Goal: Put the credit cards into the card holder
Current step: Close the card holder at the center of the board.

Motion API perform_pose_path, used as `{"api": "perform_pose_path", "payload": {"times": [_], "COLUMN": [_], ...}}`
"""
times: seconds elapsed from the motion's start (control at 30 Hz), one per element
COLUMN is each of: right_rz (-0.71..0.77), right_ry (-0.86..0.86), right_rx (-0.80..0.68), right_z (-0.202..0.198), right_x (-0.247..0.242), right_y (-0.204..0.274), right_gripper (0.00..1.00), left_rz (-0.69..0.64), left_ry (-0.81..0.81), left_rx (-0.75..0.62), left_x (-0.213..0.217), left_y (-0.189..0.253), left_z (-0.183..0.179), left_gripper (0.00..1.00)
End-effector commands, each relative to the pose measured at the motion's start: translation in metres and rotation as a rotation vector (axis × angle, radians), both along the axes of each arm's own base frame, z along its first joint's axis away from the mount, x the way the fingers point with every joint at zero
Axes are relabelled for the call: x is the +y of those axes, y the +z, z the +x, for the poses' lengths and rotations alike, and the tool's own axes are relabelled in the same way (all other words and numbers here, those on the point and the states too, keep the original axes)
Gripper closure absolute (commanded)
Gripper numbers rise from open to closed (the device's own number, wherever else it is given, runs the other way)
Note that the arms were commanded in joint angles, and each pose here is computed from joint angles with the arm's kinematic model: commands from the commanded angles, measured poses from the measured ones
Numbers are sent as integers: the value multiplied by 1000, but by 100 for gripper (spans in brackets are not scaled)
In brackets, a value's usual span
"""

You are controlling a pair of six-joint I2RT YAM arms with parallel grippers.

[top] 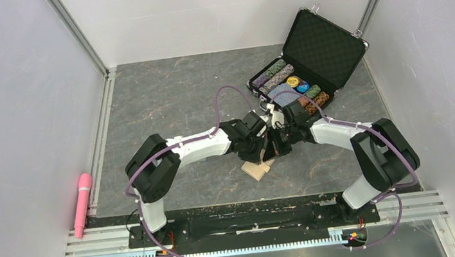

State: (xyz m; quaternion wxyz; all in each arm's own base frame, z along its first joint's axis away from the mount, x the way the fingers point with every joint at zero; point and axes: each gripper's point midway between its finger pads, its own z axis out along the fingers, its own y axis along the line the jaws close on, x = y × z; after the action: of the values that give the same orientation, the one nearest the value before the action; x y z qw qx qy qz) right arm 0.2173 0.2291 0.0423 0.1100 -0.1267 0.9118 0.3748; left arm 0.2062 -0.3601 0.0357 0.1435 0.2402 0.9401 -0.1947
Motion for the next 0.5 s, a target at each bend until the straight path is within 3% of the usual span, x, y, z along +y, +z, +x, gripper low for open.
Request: {"api": "perform_pose_path", "payload": {"times": [0.0, 0.27, 0.47], "right_rz": [29, -7, -117], "right_ry": [16, 28, 3], "right_rx": [1, 39, 79], "right_z": [2, -4, -6], "right_x": [9, 13, 3], "right_y": [-1, -17, -38], "right_gripper": [100, 100, 100], "left_rz": [24, 20, 7], "left_ry": [-17, -15, -25], "left_rx": [-31, -36, -11], "left_x": [-3, -4, -7], "left_y": [-3, -1, -6], "left_z": [8, 11, 6], "left_gripper": [98, 98, 98]}}
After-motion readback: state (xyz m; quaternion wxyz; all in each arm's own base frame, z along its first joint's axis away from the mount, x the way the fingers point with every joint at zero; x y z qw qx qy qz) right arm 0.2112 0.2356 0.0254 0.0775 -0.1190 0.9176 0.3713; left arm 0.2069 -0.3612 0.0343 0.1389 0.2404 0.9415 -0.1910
